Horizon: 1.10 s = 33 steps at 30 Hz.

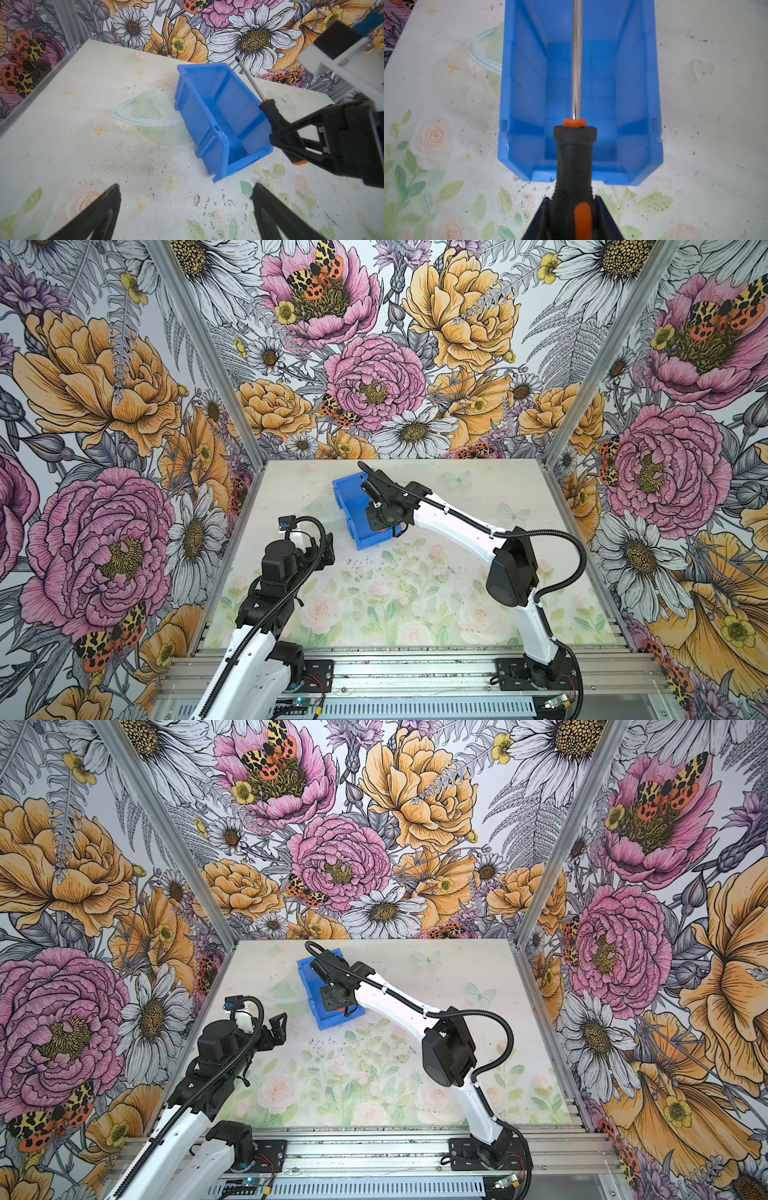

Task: Put the screwdriver in the bin
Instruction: 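Lift the screwdriver with the right gripper and carry it over the blue bin, then lower the held screwdriver into the blue bin with the right gripper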

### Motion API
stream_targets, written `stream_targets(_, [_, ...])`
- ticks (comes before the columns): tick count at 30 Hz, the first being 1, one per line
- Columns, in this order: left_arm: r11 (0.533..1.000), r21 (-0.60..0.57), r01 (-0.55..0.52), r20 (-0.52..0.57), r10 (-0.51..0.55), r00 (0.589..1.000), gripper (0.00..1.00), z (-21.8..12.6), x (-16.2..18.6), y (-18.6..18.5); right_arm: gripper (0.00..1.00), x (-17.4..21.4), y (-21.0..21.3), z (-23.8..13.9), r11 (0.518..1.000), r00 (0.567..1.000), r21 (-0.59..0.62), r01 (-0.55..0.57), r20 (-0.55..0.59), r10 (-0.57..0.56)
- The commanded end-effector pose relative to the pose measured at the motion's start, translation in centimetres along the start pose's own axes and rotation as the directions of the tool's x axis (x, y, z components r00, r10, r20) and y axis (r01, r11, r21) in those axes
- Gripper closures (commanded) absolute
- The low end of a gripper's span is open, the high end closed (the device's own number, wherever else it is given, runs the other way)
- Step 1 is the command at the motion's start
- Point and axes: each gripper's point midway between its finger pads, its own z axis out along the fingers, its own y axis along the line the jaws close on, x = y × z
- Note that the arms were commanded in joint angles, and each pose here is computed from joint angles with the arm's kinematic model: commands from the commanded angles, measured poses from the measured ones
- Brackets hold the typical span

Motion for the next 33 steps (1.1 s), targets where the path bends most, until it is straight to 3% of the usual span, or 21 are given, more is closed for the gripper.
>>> stream_targets(1, [1.000, -0.014, -0.010, 0.005, 0.010, 1.000, 0.01, -0.2, 0.2, 0.4, 0.90, -1.4, 0.1, 0.5, 1.000, 1.000, -0.012, 0.002, 0.026, -0.001])
stream_targets(30, [1.000, -0.001, -0.016, -0.007, 0.016, 1.000, 0.01, -0.1, 0.8, -0.1, 0.88, -0.2, -1.0, 9.6, 0.998, 0.996, 0.018, -0.068, -0.061, 0.069])
stream_targets(33, [1.000, -0.001, -0.015, -0.006, 0.015, 1.000, 0.01, -0.1, 0.8, -0.2, 0.88, -0.3, -3.0, 10.5, 0.994, 0.992, 0.045, -0.102, -0.068, 0.104])
